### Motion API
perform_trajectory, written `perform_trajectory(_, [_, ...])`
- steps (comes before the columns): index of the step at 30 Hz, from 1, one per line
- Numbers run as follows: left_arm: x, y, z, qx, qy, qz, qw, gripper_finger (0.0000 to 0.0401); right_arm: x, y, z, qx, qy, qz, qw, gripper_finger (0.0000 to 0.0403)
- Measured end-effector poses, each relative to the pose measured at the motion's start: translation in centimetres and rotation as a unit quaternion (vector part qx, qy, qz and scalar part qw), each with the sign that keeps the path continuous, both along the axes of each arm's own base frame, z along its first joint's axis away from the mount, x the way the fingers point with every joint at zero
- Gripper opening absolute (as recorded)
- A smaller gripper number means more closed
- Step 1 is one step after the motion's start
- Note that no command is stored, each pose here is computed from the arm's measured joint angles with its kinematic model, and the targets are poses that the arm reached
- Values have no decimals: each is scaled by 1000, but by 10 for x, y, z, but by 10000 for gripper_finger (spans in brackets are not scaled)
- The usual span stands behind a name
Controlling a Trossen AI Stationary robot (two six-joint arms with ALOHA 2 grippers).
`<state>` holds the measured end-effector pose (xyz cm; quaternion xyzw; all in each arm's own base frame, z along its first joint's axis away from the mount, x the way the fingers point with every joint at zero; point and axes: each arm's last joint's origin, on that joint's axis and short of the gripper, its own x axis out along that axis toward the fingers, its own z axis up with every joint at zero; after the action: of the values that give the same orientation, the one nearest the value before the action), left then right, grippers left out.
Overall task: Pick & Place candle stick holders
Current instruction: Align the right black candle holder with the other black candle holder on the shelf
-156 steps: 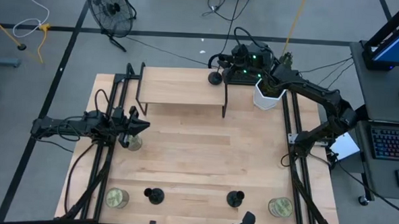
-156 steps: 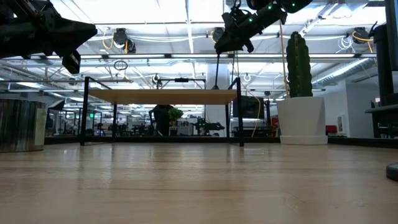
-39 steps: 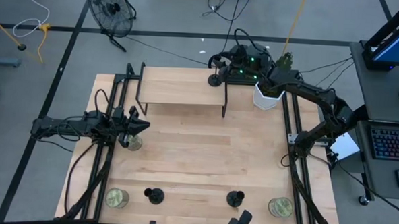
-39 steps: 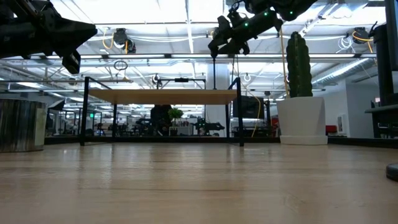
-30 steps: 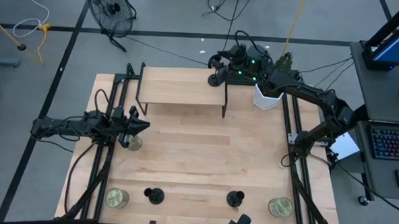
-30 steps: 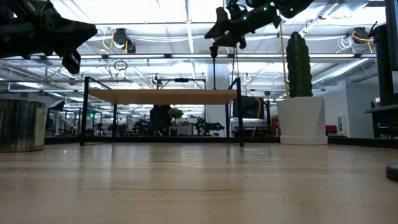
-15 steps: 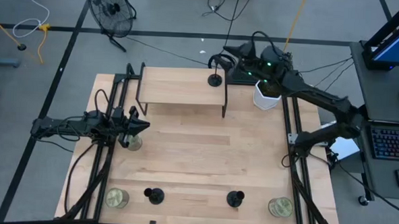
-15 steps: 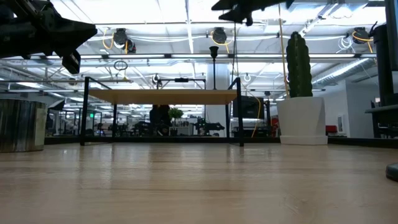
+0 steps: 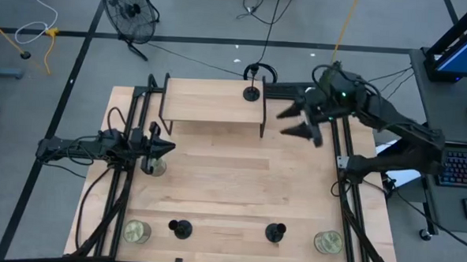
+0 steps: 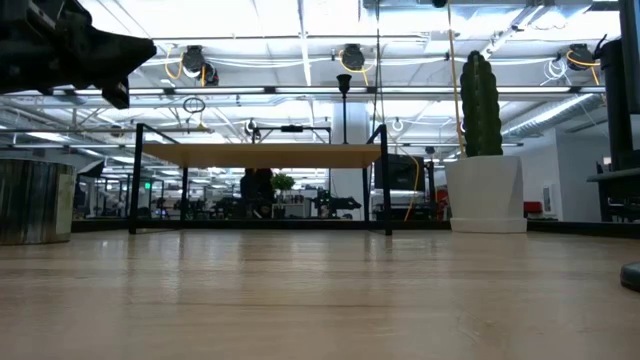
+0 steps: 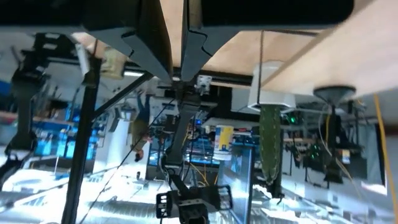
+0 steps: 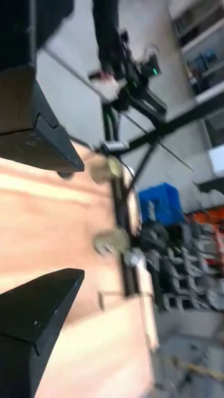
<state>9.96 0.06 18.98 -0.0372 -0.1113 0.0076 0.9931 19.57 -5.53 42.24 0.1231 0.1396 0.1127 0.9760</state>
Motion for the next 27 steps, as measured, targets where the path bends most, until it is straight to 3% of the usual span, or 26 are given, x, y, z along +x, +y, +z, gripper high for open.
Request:
perform_trajectory(16, [0, 0, 0, 8, 0, 2, 1000, 37, -13, 20, -6, 63, 69, 25, 995, 263])
perform_trajectory(27, [0, 0, 0, 5, 0, 2, 1000, 37, -7, 19, -19, 62, 72, 26, 995, 263])
